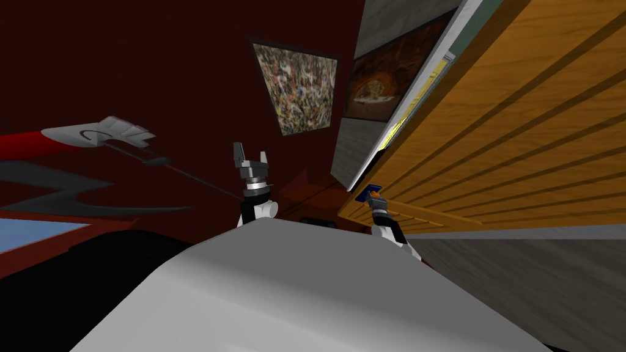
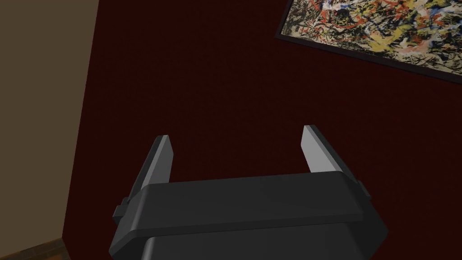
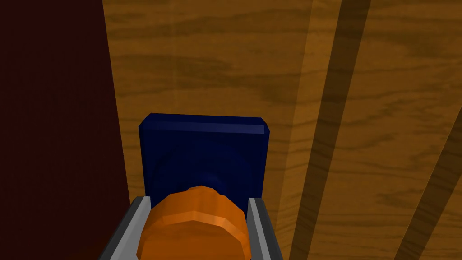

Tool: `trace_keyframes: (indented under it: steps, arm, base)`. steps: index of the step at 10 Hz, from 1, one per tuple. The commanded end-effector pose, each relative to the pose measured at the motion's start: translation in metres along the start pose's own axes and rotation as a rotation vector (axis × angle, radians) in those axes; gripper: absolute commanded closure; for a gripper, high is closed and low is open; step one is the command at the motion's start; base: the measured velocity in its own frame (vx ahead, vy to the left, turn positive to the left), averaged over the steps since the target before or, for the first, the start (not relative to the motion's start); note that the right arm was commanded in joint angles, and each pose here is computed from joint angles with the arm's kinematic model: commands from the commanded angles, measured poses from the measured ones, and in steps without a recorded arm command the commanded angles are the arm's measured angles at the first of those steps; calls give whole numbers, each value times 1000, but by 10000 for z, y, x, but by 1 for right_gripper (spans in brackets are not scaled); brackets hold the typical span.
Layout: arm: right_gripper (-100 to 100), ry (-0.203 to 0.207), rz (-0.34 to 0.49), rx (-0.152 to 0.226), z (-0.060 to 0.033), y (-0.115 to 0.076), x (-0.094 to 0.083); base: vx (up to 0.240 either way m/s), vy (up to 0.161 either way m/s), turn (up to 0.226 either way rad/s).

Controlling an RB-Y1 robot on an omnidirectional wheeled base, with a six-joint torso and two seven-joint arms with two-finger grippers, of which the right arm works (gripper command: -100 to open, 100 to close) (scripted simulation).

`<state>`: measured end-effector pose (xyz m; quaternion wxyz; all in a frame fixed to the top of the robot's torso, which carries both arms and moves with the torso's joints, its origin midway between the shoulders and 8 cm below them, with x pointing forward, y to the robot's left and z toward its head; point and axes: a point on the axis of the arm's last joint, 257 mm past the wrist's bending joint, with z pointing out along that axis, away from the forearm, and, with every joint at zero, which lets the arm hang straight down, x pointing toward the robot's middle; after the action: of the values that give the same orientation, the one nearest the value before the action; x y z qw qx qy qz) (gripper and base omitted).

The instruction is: Pull the door open

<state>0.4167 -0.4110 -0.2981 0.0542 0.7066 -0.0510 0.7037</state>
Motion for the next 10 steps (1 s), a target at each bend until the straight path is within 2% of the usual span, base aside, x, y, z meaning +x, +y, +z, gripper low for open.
trace_keyframes:
  steps: [1,4,5,10]
  arm:
    - [100,2,3,15,-37,-35,9]
    - [100,4,5,34,-99,-48,19]
    - [100,-5,3,31,-97,-49,-15]
    - [100,-2,3,69,-190,-70,-10]
  base:
    - [-213,-65,132]
    - [-203,-69,118]
    - [-74,-26,36]
    - [-168,-42,114]
